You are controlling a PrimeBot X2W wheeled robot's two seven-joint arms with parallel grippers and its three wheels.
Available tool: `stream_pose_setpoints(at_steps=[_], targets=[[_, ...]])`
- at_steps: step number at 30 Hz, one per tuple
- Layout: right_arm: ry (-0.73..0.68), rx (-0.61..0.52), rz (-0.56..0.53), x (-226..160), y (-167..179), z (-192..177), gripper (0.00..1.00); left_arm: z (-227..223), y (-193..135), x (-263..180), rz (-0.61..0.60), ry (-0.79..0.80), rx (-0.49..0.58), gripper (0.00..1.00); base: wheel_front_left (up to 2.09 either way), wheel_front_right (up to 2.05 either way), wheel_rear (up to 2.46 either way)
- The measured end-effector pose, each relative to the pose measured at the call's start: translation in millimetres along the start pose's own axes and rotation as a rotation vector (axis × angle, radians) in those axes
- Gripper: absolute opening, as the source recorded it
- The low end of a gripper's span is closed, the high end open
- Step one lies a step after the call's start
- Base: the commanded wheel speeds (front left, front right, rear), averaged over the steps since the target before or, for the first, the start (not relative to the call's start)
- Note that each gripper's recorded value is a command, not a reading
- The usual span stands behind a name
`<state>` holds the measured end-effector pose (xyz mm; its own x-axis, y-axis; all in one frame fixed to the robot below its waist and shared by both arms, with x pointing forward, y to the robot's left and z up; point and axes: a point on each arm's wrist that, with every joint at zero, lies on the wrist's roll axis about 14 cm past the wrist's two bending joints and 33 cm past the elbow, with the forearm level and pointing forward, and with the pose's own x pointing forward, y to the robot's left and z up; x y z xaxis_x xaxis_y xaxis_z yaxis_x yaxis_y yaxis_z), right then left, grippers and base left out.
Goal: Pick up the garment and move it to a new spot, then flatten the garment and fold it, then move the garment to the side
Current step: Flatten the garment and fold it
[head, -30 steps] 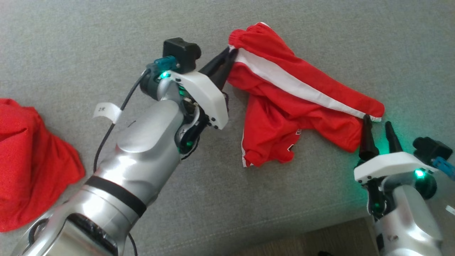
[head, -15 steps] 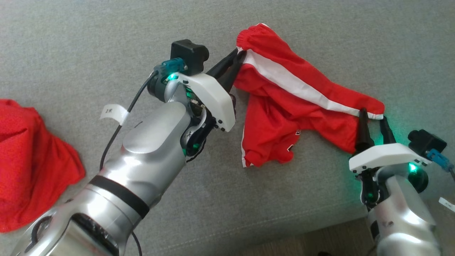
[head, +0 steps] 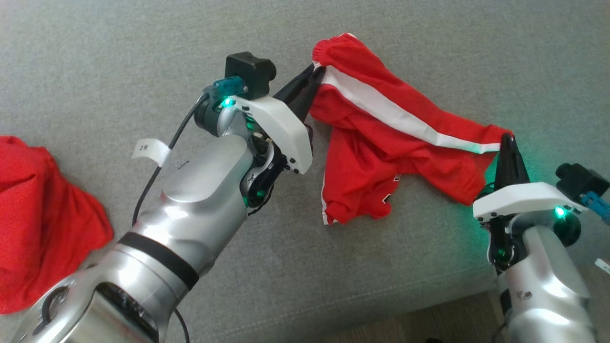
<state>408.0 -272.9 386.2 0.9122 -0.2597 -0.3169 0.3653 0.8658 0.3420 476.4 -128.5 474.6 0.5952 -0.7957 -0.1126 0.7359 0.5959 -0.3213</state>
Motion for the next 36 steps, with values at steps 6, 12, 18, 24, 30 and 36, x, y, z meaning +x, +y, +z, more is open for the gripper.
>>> stream_pose_setpoints(at_steps=[6,12,18,24,30,36], targets=[[-0.059,-0.007,0.034,-1.5,9.1,17.8,0.00,4.4,0.7,-2.2,0.010,-0.008,0.009,0.00,0.00,0.00,0.00],[-0.199,-0.009,0.148,-6.1,44.9,64.0,0.00,22.0,-2.9,-7.2,0.018,-0.040,0.038,0.00,0.00,0.00,0.00],[-0.365,-0.002,0.295,-16.4,95.9,133.6,0.00,74.4,2.5,-14.5,0.044,-0.126,0.116,0.00,0.00,0.00,0.00],[-0.576,0.014,0.450,-41.7,153.4,229.5,0.00,146.2,-6.0,-32.6,0.058,-0.248,0.190,0.00,0.00,0.00,0.00],[-0.651,0.043,0.539,-62.3,186.3,263.8,0.00,184.8,-14.1,-62.8,0.085,-0.325,0.199,0.00,0.00,0.00,0.00],[-0.531,0.047,0.541,-61.6,186.2,224.2,0.00,166.5,-15.8,-96.2,0.120,-0.293,0.178,0.00,0.00,0.00,0.00]])
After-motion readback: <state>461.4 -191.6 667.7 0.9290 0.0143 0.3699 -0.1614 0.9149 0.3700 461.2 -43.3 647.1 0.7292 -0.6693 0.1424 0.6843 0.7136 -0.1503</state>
